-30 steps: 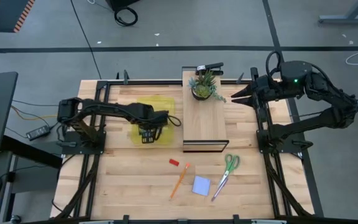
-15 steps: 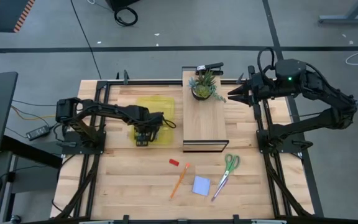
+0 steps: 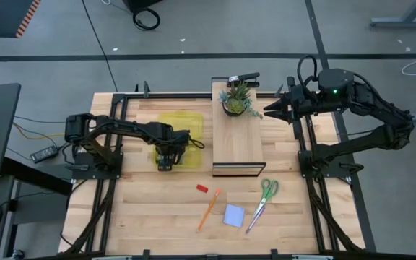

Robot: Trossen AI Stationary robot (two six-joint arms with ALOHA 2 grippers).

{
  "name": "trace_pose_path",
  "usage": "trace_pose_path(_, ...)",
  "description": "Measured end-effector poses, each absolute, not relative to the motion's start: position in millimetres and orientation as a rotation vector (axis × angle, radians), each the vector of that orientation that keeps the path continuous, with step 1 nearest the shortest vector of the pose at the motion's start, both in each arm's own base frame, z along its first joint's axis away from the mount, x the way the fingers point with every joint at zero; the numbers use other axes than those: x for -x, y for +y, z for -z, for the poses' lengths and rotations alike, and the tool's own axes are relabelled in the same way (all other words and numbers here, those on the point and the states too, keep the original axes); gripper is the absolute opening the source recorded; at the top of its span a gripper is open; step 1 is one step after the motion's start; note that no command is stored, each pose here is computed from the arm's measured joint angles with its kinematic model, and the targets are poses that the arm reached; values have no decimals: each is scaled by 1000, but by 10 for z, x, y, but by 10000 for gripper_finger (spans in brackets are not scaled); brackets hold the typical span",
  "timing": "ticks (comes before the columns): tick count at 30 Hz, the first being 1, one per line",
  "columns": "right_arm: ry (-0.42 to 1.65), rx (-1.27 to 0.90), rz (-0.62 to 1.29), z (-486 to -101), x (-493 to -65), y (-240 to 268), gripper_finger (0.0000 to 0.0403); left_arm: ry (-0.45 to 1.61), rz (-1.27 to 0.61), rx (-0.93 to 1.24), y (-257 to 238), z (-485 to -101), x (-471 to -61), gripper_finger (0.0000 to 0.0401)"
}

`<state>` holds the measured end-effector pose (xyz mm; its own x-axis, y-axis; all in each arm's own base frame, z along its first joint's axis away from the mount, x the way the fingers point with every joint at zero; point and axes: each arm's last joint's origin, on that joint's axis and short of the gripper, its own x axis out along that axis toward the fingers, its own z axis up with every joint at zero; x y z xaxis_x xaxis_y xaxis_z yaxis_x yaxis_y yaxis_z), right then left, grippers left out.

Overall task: Pack school essentials
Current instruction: Put the crayon box into the supply box, then put the eraser into the supply box

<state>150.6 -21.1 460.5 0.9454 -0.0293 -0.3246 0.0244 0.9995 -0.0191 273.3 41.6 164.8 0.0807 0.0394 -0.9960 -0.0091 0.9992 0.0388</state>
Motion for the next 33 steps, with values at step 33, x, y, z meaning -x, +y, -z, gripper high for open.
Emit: trace_pose_path(33, 401, 43, -59, -4542, -1428, -174, 74, 1171, -258, 235, -519, -2412, -3170, 380)
